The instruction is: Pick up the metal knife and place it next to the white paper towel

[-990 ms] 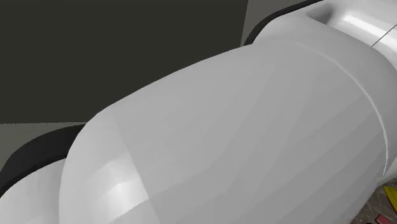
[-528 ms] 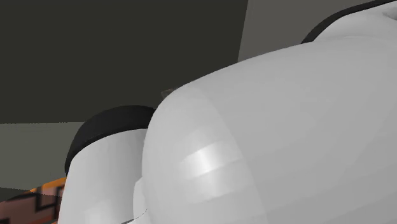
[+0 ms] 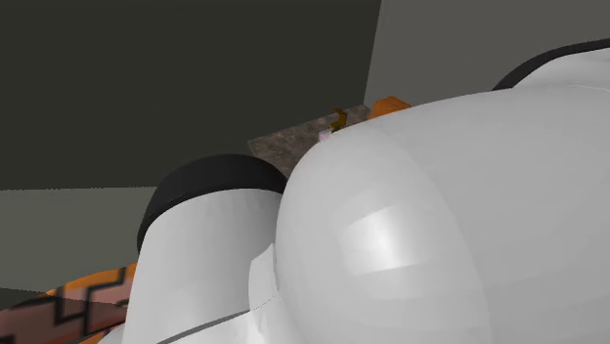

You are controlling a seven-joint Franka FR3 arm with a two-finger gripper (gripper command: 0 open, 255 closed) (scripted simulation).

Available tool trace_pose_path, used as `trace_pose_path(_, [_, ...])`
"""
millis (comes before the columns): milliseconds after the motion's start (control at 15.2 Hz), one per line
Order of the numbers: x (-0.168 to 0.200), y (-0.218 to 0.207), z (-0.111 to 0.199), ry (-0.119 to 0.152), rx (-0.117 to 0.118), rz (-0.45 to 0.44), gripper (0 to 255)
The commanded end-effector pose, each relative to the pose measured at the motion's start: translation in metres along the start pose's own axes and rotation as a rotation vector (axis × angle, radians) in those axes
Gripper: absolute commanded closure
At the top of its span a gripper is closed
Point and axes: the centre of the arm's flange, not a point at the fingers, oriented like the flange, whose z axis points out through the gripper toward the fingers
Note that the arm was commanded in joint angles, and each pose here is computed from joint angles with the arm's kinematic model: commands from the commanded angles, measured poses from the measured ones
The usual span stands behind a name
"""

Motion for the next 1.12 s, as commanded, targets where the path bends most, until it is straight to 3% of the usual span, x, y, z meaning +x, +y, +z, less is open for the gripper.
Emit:
trace_pose_path(0, [-0.002, 0.000, 0.011, 0.000, 0.000, 0.000, 255])
trace_pose_path(528, [-0.011, -0.001, 0.052, 0.000, 0.000, 0.000, 255])
trace_pose_path(594, [-0.010, -0.001, 0.047, 0.000, 0.000, 0.000, 255])
trace_pose_path(660, [-0.010, -0.001, 0.047, 0.000, 0.000, 0.000, 0])
trace_pose_path(858, [0.044, -0.040, 0.086, -0.359, -0.074, -0.063, 0])
trace_pose_path(1056, [0.077, -0.078, 0.145, -0.718, -0.148, -0.127, 0])
